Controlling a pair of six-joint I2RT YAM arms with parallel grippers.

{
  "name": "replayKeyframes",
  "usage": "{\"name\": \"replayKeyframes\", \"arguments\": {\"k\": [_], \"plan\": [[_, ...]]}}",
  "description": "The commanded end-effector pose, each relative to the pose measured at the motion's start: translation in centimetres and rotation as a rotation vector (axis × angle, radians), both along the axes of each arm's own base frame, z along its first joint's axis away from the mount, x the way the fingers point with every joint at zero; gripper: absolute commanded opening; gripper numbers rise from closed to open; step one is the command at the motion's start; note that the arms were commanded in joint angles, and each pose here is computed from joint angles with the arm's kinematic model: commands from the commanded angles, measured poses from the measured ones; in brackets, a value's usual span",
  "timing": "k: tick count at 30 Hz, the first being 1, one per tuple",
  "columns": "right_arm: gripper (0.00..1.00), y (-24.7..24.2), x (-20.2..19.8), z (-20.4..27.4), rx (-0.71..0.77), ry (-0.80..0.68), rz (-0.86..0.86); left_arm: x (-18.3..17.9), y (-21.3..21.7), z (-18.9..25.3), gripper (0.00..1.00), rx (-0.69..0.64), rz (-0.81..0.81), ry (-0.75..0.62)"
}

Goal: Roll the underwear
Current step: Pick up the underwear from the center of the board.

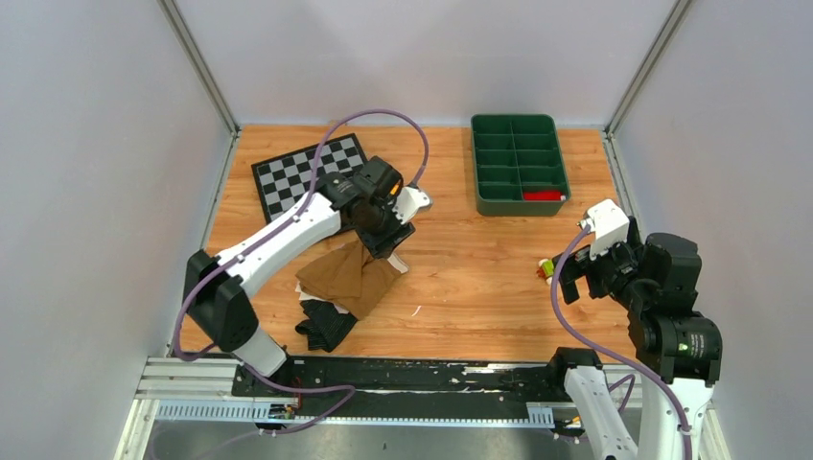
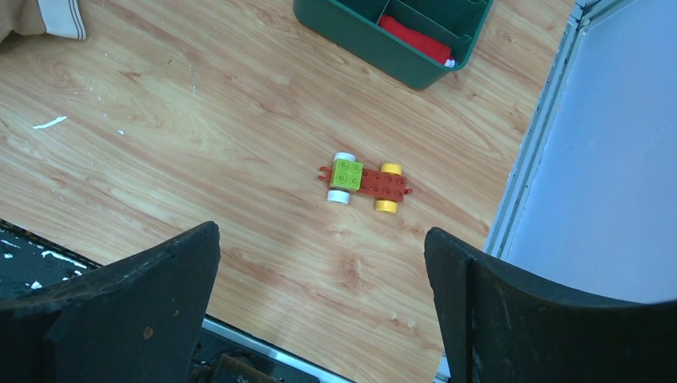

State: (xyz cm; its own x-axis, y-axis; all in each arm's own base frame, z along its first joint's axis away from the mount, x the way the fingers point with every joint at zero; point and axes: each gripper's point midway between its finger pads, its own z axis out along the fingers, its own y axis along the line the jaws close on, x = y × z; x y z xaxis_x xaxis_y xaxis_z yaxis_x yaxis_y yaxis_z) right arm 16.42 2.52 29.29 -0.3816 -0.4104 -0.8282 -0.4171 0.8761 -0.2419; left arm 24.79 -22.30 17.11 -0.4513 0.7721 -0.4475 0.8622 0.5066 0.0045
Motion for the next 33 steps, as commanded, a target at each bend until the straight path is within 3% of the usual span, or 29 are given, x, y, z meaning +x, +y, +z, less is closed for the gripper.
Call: {"name": "replayKeyframes", "arguments": {"k": [1,8,15,22,25,29,33], "plan": [[0.99,-0.2,0.0,-0.3,0.005,0.010,-0.017,3.5,-0.9,-2.6,0.59,0.046,0.088,-0.040],[0.99,-0.2,-0.5,-0.7,-0.001,0.013,-0.018,5.5,-1.3,-7.9,0.64,0.156,0.106,0.008],[0.99,0.3,-0.8,-2.1,0.023,0.047,0.000,8.0,-0.4,-10.2,0.61,0.249,0.162,-0.066],[0.98,1.4,0.6,-3.7,0.074,0.091,0.044,9.1,-0.1,-8.8,0.37,0.272,0.168,-0.099],[0.92,2.5,2.8,-4.0,0.117,0.184,0.095,10.1,0.3,-6.8,0.20,0.245,0.182,-0.141],[0.95,5.1,8.1,-1.9,0.381,0.187,0.056,11.4,1.9,-5.0,0.06,0.209,0.237,-0.147],[0.90,9.0,12.7,-5.4,0.751,0.412,0.018,11.7,3.3,-3.8,0.02,0.076,0.327,-0.044]]}}
